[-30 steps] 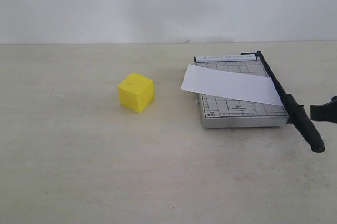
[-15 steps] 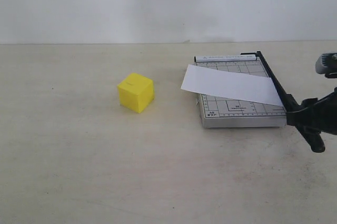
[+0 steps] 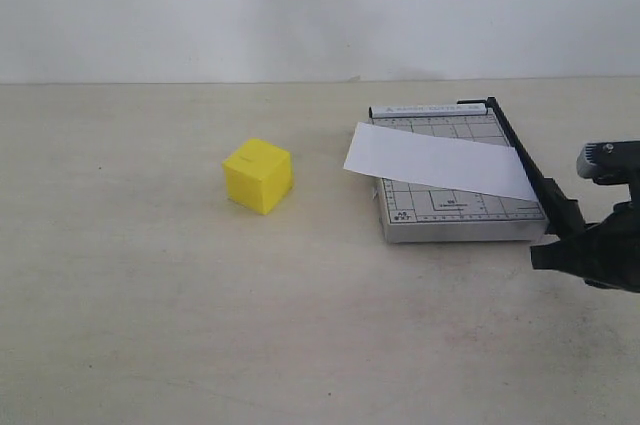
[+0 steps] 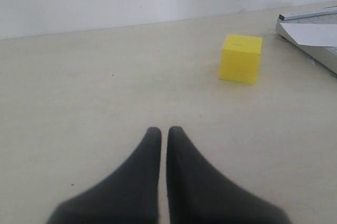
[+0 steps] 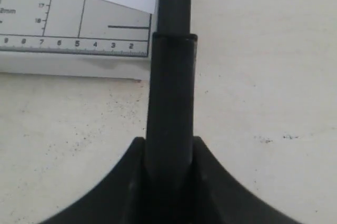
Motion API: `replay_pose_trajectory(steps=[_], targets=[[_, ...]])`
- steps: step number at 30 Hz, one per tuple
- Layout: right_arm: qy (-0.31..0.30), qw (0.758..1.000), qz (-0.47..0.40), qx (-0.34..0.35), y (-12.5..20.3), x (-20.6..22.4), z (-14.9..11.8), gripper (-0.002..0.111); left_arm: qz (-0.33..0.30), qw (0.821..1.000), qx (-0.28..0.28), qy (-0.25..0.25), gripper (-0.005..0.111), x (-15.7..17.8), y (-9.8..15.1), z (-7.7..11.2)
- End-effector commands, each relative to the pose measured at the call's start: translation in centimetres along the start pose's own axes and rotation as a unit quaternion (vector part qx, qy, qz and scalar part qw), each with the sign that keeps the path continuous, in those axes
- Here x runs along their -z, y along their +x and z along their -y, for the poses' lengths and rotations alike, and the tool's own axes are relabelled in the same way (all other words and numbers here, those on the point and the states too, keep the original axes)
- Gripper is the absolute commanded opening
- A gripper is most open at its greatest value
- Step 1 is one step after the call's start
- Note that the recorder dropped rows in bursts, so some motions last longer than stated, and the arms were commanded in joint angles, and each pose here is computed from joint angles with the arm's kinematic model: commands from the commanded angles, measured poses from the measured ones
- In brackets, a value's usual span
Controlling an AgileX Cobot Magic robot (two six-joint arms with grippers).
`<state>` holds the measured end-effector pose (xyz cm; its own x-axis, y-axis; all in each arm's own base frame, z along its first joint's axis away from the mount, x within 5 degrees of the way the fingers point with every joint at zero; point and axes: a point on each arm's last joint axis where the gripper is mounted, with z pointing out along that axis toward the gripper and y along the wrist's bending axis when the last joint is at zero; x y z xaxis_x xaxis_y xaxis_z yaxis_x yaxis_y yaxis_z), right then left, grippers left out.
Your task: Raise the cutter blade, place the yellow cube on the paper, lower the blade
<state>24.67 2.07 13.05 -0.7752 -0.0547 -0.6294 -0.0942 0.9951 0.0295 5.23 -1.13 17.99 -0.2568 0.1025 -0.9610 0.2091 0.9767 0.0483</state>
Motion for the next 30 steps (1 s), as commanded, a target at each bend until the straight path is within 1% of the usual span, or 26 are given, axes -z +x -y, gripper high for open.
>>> replay_pose_trajectory(steps=[1, 4, 8, 11, 14, 20, 22, 25, 28, 30], targets=[[0.003, 0.999, 0.046, 0.007, -1.8, 2.0, 0.0, 0.0, 0.012, 1.0, 0.003, -0.001, 0.005, 0.1, -0.3, 0.0], [0.006, 0.995, 0.102, 0.009, -3.8, 4.3, -0.1, 0.0, 0.012, 1.0, 0.003, -0.001, 0.005, 0.1, -0.3, 0.0], [0.006, 0.981, 0.194, 0.01, -6.9, 8.1, -0.2, 0.0, 0.012, 1.0, 0.003, -0.001, 0.005, 0.1, -0.3, 0.0], [0.007, 0.971, 0.241, 0.011, -8.3, 10.3, -0.3, 0.0, 0.012, 1.0, 0.003, -0.001, 0.005, 0.1, -0.3, 0.0], [0.007, 0.967, 0.254, 0.011, -8.7, 11.1, -0.3, 0.0, 0.012, 1.0, 0.003, -0.001, 0.005, 0.1, -0.3, 0.0], [0.019, 0.977, 0.212, 0.008, -8.0, 10.8, -0.1, 0.001, 0.012, 1.0, 0.003, -0.001, 0.005, 0.1, -0.3, 0.0], [0.024, 0.98, 0.195, 0.007, -7.7, 10.6, 0.0, 0.008, 0.012, 1.0, 0.003, -0.001, 0.005, 0.1, -0.3, 0.0], [0.027, 0.982, 0.185, 0.006, -7.5, 10.6, 0.1, 0.024, 0.012, 1.0, 0.003, -0.001, 0.005, 0.1, -0.3, 0.0], [0.03, 0.982, 0.185, 0.006, -7.4, 11.1, 0.1, 0.038, 0.012, 1.0, 0.003, -0.001, 0.005, 0.1, -0.3, 0.0], [0.034, 0.982, 0.184, 0.005, -7.3, 11.9, 0.2, 0.043, 0.012, 1.0, 0.003, -0.001, 0.005, 0.1, -0.3, 0.0]])
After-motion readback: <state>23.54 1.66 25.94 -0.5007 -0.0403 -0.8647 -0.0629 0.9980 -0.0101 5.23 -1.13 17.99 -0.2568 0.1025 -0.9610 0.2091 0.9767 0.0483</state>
